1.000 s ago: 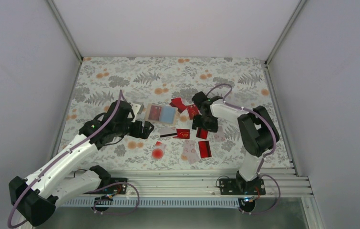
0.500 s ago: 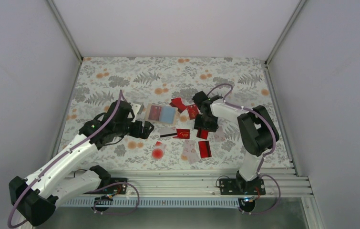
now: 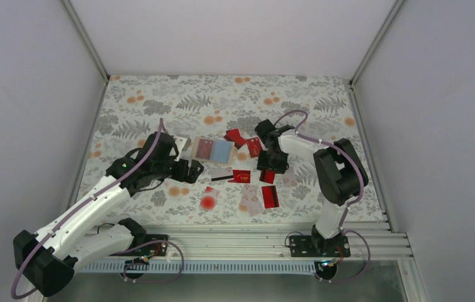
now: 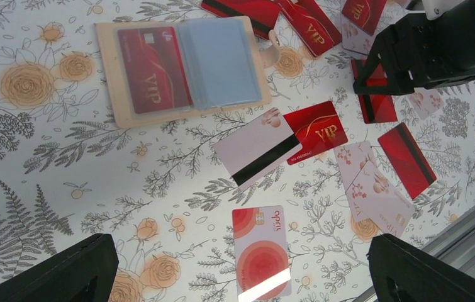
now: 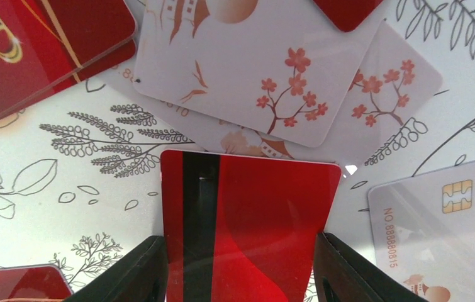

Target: Put the credit cards into the card holder

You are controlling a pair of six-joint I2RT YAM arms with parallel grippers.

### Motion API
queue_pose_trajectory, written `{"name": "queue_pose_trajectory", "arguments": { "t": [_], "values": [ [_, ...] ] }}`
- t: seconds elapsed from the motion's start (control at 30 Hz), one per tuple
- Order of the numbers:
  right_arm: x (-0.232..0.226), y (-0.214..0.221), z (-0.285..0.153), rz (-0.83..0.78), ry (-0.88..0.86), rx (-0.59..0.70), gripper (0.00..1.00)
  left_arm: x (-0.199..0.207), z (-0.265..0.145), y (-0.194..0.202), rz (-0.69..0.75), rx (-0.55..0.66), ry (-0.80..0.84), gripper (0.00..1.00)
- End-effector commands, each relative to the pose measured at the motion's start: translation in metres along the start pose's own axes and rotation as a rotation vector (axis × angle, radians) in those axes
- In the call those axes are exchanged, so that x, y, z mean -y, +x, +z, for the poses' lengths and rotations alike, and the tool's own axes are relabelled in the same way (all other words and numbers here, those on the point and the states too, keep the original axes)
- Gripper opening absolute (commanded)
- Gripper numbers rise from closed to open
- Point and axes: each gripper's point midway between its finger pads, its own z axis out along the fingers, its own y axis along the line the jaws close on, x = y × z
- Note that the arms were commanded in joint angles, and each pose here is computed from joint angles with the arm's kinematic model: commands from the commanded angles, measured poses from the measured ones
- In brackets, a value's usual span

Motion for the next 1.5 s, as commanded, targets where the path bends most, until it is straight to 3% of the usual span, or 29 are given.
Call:
{"name": "queue_pose_trajectory", "arguments": {
  "t": [0.0, 0.43, 0.77, 0.97, 1.2, 1.47],
  "values": [
    [-0.006, 0.016, 0.033, -0.016, -0.041, -0.098, 0.50, 0.004, 0.003, -0.001, 0.029, -0.003, 0.023, 1.00],
    [-0.033, 0.001, -0.020, -0.090, -0.173, -0.022, 0.52, 0.015, 0.008, -0.007, 0.048, -0.021, 0.072, 1.00],
    [-0.061, -0.074, -0.057, -0.312, -0.126, 0.213, 0.84, 0.011, 0.000, -0.015, 0.061, 0.002, 0.030, 1.00],
    [-0.068, -0.106, -0.035, -0.402, -0.017, 0.212, 0.95, 0.004, -0.004, -0.005, 0.050, -0.004, 0.010, 1.00],
    [-0.063, -0.119, -0.013, -0.431, 0.055, 0.200, 0.95, 0.002, -0.008, -0.003, 0.042, 0.013, 0.003, 1.00],
    [-0.066, -0.104, 0.012, -0.428, -0.056, 0.101, 0.84, 0.001, -0.005, -0.002, 0.040, 0.007, 0.003, 1.00]
  ]
}}
